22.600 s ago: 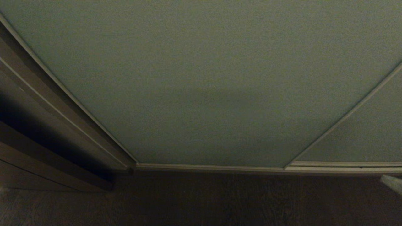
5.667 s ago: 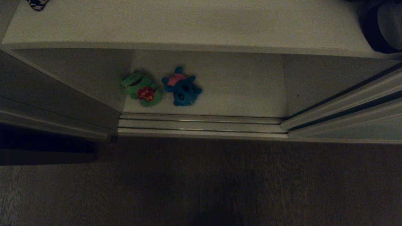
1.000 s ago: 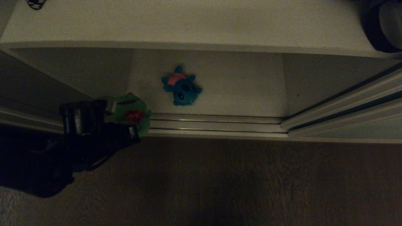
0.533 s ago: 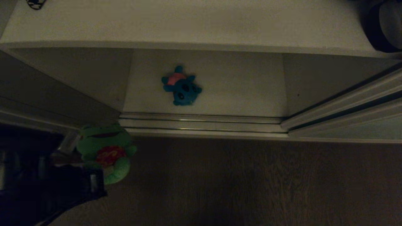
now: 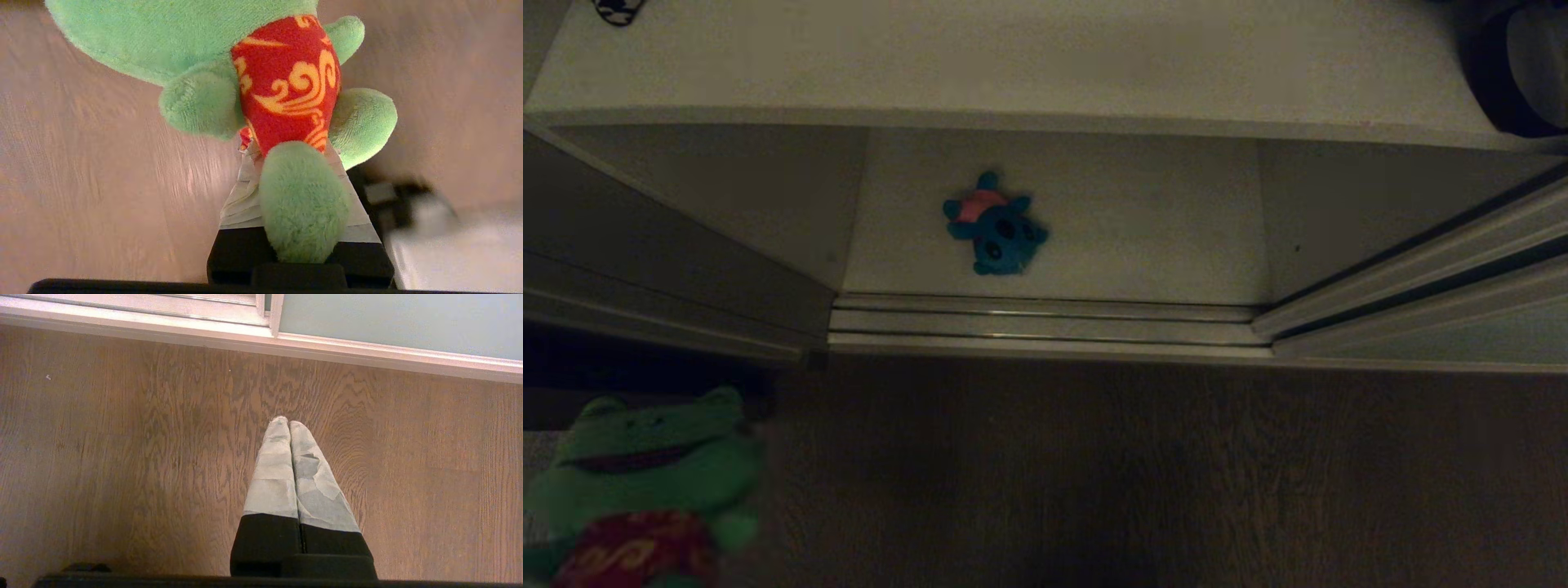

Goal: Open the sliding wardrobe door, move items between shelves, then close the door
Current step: Place the green doll on the higher shelf

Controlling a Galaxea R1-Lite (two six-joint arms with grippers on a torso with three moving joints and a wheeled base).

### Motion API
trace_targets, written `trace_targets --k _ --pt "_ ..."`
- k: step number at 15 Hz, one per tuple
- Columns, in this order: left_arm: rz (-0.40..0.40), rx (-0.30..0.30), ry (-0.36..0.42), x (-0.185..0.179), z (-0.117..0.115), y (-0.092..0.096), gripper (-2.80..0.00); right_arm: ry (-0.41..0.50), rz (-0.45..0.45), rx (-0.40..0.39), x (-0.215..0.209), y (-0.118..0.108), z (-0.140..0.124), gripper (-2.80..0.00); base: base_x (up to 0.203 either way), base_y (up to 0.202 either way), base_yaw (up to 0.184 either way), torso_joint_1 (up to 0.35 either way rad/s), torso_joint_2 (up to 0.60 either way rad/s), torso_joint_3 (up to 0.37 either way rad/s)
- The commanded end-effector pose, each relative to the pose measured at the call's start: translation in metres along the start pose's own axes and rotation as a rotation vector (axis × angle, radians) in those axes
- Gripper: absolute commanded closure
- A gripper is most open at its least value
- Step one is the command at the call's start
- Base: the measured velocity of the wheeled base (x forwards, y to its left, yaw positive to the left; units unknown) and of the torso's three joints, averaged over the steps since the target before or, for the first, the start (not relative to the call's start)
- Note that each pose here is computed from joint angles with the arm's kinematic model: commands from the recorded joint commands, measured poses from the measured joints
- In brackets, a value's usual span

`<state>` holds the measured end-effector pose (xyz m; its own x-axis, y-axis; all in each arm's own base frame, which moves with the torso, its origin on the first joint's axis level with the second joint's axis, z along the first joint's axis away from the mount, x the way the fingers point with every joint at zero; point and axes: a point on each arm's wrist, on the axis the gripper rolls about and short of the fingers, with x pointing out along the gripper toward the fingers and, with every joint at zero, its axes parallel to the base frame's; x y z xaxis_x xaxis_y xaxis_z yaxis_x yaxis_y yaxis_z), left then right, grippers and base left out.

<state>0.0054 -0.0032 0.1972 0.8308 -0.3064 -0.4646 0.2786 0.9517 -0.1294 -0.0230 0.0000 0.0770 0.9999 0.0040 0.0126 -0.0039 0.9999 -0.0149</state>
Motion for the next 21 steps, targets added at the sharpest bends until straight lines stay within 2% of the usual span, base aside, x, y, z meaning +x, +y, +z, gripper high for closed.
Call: trace_targets --k 1,4,8,12,15,18,21 --pt "-0.024 0.009 -0.005 -0.042 -0.031 0.0 0.0 -0.001 0.001 0.0 0.0 0.0 0.0 0.0 0.0 0.0 0.0 0.0 0.0 0.0" --pt "-0.081 0.067 -0.091 -0.078 -0.037 -0.003 0.0 -0.001 0.001 0.0 0.0 0.0 0.0 0.0 0.0 0.0 0.0 0.0 0.0 0.0" --pt "-0.1 0.097 -0.232 -0.109 -0.019 -0.008 0.0 -0.001 0.001 0.0 0.0 0.0 0.0 0.0 0.0 0.0 0.0 0.0 0.0 0.0" --pt "-0.113 0.106 -0.264 -0.119 0.005 -0.012 0.0 -0.001 0.001 0.0 0.0 0.0 0.0 0.0 0.0 0.0 0.0 0.0 0.0 0.0" --pt "-0.147 0.117 -0.291 -0.128 0.033 -0.017 0.0 -0.001 0.001 0.0 0.0 0.0 0.0 0.0 0.0 0.0 0.0 0.0 0.0 0.0" --pt "-0.162 0.153 -0.313 -0.131 0.064 -0.021 0.0 -0.001 0.001 0.0 0.0 0.0 0.0 0.0 0.0 0.0 0.0 0.0 0.0 0.0" --pt "-0.17 0.168 -0.325 -0.119 0.102 -0.024 0.0 -0.001 0.001 0.0 0.0 0.0 0.0 0.0 0.0 0.0 0.0 0.0 0.0 0.0"
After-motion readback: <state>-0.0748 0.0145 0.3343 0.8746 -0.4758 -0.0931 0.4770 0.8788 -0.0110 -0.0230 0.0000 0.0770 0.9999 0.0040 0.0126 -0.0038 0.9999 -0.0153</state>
